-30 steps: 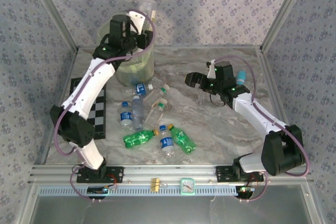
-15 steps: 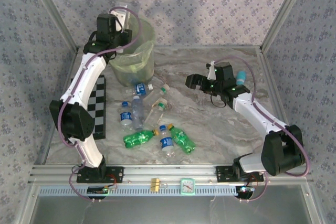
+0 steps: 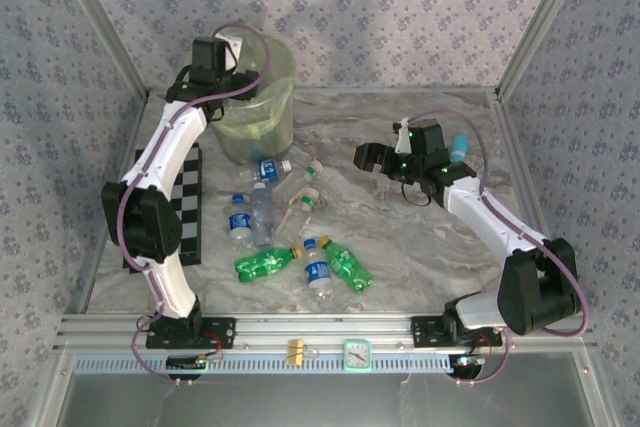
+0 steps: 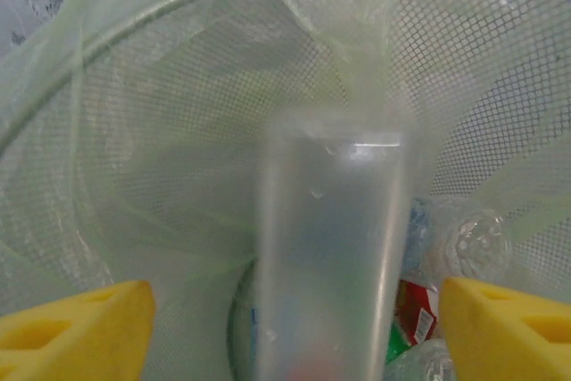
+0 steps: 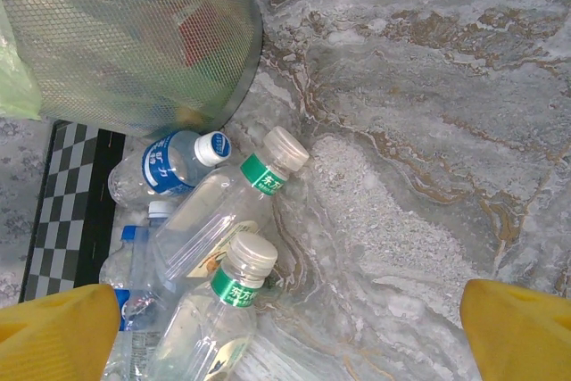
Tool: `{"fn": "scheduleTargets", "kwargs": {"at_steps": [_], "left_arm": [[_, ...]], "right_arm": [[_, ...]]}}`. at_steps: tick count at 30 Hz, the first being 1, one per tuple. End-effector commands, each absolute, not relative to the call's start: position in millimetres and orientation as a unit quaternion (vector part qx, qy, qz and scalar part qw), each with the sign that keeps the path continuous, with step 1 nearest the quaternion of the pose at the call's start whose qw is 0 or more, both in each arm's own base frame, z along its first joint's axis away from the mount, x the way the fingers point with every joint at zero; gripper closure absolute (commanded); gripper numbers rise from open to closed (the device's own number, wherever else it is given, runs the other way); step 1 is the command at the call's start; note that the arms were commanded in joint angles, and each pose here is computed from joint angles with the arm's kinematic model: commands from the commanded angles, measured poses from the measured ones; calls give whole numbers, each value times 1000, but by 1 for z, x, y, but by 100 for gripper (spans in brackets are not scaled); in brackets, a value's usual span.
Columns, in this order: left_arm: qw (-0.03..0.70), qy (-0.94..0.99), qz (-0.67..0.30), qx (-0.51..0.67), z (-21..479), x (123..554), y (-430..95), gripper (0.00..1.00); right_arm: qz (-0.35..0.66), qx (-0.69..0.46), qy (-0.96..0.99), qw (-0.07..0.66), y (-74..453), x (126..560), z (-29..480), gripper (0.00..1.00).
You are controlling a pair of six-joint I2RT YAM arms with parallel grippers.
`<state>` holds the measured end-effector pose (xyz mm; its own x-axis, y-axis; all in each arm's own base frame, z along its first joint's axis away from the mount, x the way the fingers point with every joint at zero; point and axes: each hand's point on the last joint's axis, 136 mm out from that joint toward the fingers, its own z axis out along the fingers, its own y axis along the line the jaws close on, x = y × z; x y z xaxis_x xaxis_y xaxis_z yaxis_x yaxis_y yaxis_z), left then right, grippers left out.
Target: Put the plastic bottles in the bin
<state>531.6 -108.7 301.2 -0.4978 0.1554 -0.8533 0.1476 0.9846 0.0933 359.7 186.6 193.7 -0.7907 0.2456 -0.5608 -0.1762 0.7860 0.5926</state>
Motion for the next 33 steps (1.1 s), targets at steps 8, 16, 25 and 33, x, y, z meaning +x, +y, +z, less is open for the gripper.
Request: {"fn": "scheduleTargets", "kwargs": {"at_steps": [8, 16, 25, 33], "left_arm": [[522, 850, -25, 60, 335, 513, -105, 8], [581, 804, -124, 37, 366, 466, -124, 6], [577, 780, -242, 12, 334, 406, -168, 5], [514, 804, -297, -39, 263, 373, -198, 5]], "right_arm": [[316, 1, 895, 314, 193, 352, 187, 0], [300, -56, 916, 261, 227, 324, 157, 0], [221, -164, 942, 193, 257, 267, 112, 0], [151, -245, 947, 144, 257, 218, 86, 5]]}}
